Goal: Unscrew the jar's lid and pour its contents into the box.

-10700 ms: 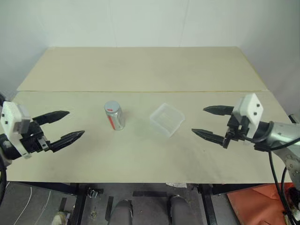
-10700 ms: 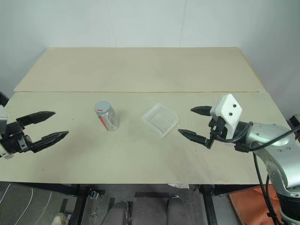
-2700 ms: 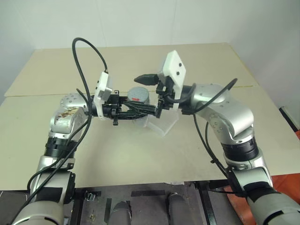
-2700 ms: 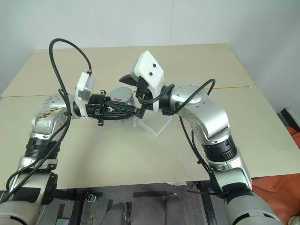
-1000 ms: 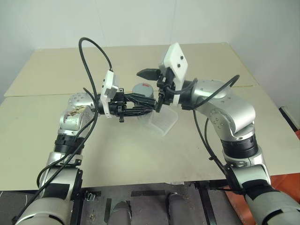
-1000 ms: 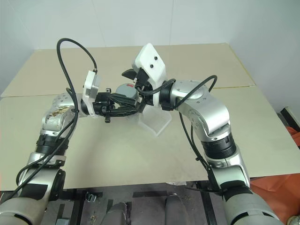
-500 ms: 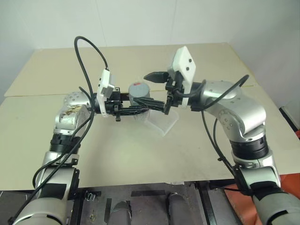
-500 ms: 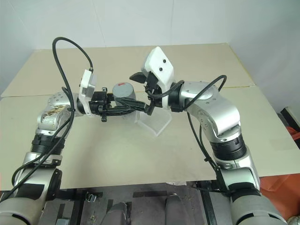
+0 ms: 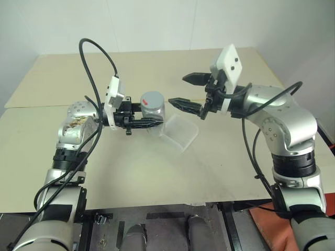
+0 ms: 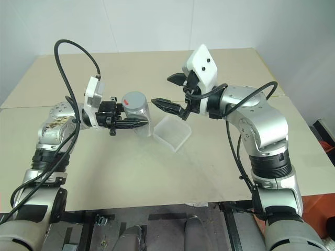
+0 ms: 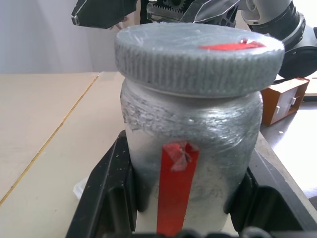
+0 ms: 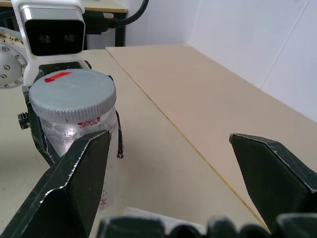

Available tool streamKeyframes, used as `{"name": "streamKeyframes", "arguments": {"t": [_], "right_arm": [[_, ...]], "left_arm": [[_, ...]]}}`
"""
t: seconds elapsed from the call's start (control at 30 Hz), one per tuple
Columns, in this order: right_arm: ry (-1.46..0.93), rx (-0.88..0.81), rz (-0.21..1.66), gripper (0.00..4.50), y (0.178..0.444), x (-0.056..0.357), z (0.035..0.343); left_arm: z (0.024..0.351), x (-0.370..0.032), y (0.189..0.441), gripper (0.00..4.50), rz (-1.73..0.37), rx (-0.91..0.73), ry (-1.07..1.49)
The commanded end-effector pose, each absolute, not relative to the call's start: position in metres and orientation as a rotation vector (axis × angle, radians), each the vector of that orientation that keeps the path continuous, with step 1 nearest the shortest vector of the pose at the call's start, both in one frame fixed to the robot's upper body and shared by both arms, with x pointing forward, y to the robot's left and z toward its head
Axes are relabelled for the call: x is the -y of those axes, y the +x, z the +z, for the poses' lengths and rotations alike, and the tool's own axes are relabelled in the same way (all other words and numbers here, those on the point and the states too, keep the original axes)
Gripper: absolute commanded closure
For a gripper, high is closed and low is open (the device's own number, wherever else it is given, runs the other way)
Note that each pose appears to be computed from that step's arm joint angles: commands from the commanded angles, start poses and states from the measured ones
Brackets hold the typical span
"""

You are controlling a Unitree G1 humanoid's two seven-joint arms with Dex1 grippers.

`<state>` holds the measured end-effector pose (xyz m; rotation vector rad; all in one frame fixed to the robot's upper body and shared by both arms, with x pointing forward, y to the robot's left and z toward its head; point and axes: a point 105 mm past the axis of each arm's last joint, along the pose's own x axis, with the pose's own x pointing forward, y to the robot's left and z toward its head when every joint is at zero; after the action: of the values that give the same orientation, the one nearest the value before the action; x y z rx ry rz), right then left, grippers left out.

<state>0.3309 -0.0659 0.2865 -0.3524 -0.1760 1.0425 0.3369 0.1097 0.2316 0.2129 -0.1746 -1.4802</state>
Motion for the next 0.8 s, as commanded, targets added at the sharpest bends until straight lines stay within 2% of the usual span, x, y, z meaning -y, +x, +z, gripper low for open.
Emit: {"name": "streamKeyframes", "arguments": {"t": [0.03, 0.17, 0.33, 0.8], "right_arm": [[-0.379, 0.235, 1.071, 0.04, 0.313, 0.069, 0.297], [-0.357, 0.261, 1.154, 0.04, 0.294, 0.061, 0.299], [-0.351, 0.297, 1.177, 0.04, 0.289, 0.045, 0.308], [-0.374, 0.256, 1.198, 0.04, 0.299, 0.012, 0.300]], "left_arm": [[0.240, -0.109, 0.332, 2.58, -1.492, 0.221, 0.245], [0.238, -0.106, 0.334, 2.58, -1.487, 0.218, 0.244], [0.235, -0.102, 0.334, 2.58, -1.495, 0.213, 0.246], [0.237, -0.102, 0.332, 2.58, -1.498, 0.220, 0.257]]}}
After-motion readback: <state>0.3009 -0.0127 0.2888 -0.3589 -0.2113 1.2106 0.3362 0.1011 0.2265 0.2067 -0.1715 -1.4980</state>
